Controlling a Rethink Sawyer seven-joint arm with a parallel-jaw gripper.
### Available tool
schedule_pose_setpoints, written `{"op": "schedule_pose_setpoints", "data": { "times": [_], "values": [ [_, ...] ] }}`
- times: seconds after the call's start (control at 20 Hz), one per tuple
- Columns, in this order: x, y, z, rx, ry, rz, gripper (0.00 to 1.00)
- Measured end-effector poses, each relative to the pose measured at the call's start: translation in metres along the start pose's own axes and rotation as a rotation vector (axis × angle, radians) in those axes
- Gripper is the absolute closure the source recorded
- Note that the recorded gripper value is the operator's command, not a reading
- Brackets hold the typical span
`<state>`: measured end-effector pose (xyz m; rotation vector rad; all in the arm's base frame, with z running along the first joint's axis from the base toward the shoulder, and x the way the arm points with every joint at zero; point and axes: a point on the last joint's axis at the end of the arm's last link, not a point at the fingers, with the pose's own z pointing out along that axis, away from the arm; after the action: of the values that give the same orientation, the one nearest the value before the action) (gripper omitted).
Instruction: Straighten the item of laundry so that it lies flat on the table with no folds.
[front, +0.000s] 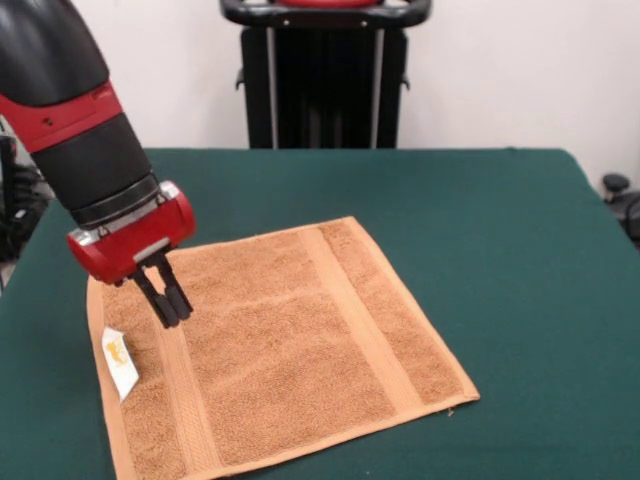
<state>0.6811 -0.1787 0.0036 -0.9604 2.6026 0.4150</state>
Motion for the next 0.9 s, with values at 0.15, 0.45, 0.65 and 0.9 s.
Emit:
{"op": "schedule_pose_setpoints", "data": {
  "times": [0.15, 0.45, 0.65, 0.9],
  "values": [
    [-0.001, 0.001, 0.001, -0.001, 0.002, -0.003, 1.0],
    [0.003, -0.001, 0.0, 0.001, 0.004, 0.003, 1.0],
    [0.012, -0.007, -0.005, 0.008, 0.002, 0.019, 1.0],
    [0.025, -0.016, -0.012, 0.018, -0.002, 0.04, 1.0]
  ]
}}
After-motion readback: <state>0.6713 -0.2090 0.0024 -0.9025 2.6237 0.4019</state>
